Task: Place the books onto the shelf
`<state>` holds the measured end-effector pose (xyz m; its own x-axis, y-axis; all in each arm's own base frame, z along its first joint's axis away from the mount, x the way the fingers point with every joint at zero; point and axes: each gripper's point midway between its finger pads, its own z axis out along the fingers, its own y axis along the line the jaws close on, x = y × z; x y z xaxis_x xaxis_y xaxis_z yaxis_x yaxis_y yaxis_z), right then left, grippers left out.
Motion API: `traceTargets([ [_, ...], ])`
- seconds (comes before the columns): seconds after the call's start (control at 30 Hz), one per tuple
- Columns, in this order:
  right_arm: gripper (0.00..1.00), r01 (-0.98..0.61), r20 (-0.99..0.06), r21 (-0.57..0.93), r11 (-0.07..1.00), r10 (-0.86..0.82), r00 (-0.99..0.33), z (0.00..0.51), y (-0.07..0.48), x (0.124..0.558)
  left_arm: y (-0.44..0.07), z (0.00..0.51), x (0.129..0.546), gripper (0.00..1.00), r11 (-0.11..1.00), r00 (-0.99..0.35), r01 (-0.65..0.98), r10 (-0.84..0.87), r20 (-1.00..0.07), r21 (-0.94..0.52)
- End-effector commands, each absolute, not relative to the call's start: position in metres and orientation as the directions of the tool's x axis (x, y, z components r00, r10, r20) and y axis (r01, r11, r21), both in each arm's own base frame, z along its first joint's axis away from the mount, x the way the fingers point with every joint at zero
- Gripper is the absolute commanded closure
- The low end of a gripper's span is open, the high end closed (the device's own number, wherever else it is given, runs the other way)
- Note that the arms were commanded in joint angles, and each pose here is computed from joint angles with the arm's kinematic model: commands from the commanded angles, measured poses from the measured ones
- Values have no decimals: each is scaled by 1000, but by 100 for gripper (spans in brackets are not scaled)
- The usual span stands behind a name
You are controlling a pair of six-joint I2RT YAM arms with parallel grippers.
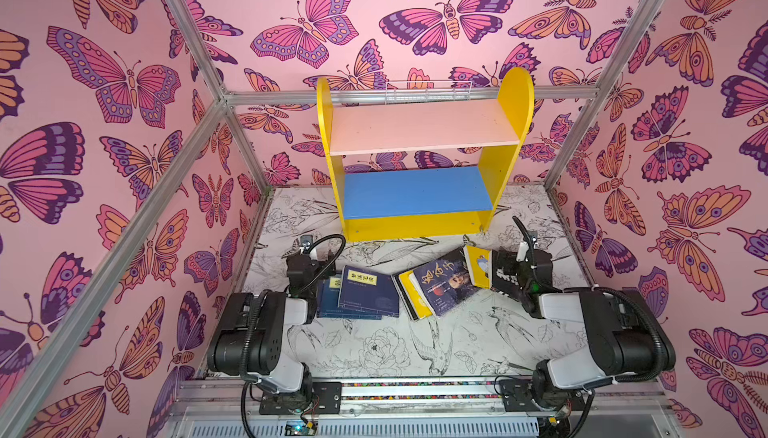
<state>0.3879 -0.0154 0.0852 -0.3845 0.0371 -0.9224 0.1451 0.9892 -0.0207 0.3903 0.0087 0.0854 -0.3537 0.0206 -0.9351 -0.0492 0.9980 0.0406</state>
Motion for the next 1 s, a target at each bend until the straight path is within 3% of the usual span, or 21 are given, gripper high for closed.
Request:
traceTargets([
  [0.0,1,135,-931,-10,991,40,-363,94,-14,393,6,89,393,2,999,-341,-30,30,-940,43],
  [0.97,1,141,-929,-6,990,47,-368,94,-15,393,7,89,394,2,999,-341,-31,29,-940,42],
])
